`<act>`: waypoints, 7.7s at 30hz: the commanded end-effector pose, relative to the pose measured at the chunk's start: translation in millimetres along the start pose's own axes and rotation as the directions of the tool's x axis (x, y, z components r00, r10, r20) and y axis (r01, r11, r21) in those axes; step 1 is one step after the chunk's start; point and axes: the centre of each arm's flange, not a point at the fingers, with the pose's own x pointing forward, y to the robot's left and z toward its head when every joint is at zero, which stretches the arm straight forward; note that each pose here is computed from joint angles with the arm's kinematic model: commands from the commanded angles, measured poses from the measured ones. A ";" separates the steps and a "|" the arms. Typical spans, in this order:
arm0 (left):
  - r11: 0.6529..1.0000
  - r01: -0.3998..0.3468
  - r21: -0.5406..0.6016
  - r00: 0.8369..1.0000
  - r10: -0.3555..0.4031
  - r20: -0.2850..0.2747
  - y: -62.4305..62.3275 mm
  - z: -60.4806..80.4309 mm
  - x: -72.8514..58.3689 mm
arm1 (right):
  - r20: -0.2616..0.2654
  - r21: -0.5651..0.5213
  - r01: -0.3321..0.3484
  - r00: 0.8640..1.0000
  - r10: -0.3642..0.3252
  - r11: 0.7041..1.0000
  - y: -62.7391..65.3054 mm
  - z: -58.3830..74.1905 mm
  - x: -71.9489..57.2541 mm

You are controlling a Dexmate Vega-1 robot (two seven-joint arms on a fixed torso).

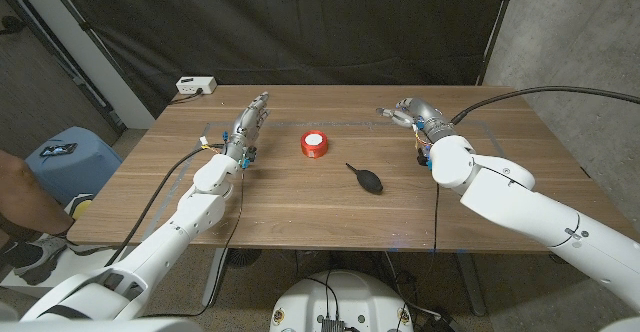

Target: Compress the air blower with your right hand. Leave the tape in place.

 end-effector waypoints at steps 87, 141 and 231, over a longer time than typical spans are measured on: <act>1.000 0.010 -0.027 1.000 -0.009 0.012 -2.6 -6.9 3.0 | -0.123 -0.244 -0.291 0.956 0.268 0.925 60.9 50.0 -42.2; 0.999 0.040 -0.019 0.999 -0.040 -0.005 -13.1 -5.5 12.6 | -0.169 -0.245 -0.263 0.959 0.226 0.933 95.5 26.4 -38.2; 0.998 0.036 -0.046 0.999 -0.036 0.000 -17.0 -5.3 11.0 | -0.213 -0.350 -0.261 0.957 0.195 0.899 136.7 -5.7 -36.4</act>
